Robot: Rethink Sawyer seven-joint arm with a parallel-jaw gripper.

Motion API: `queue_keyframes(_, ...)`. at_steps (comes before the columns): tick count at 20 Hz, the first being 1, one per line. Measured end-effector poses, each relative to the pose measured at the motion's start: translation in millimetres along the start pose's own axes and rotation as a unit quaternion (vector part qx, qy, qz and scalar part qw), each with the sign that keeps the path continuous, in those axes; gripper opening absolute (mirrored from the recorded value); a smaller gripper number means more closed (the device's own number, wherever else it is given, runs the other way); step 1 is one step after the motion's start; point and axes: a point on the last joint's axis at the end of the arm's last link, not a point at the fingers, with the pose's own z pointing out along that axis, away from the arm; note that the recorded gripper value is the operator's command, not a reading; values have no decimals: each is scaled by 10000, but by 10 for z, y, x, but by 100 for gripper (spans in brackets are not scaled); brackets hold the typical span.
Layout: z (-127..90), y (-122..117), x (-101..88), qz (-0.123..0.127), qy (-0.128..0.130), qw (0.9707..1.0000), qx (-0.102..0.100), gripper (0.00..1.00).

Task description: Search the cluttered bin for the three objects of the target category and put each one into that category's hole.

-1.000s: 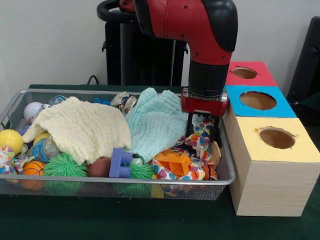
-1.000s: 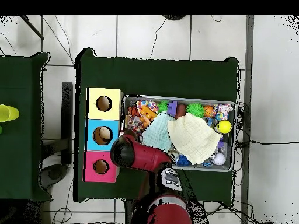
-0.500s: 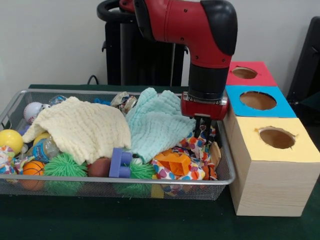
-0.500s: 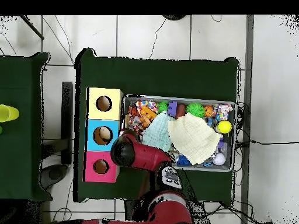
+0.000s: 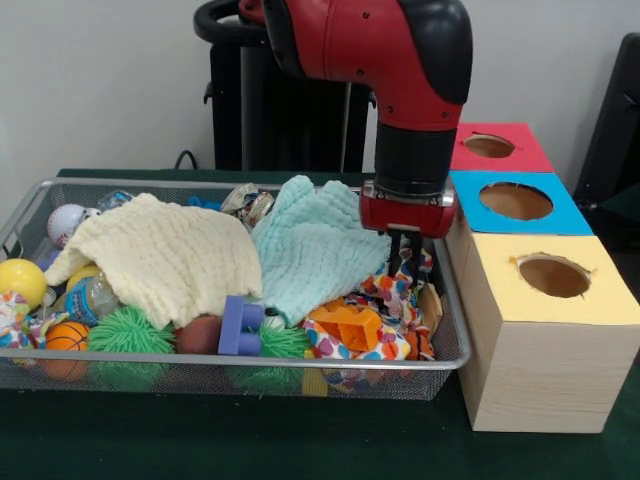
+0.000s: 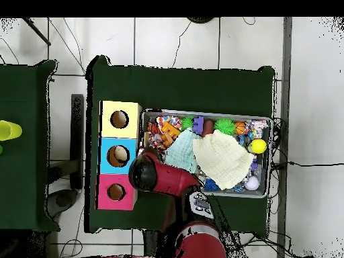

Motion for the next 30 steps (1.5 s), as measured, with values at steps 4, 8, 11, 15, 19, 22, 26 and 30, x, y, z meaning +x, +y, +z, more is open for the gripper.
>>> queue_keyframes(4, -341, -62, -186, 82, -66, 9999, -36, 0)
queue_keyframes(8, -770, -35, -355, 64, -39, 9999, -74, 0)
queue_keyframes(11, -1154, 64, -485, -7, -58, 9999, -143, 0)
queue_keyframes(15, -1511, 267, -550, -176, -196, 9994, -215, 0)
queue_keyframes(19, -1791, 528, -526, -417, -372, 9982, -236, 0)
queue_keyframes(22, -1942, 726, -481, -596, -474, 9968, -240, 0)
queue_keyframes(26, -2034, 924, -424, -721, -543, 9956, -269, 0)
queue_keyframes(30, -2074, 1106, -366, -740, -565, 9952, -316, 0)
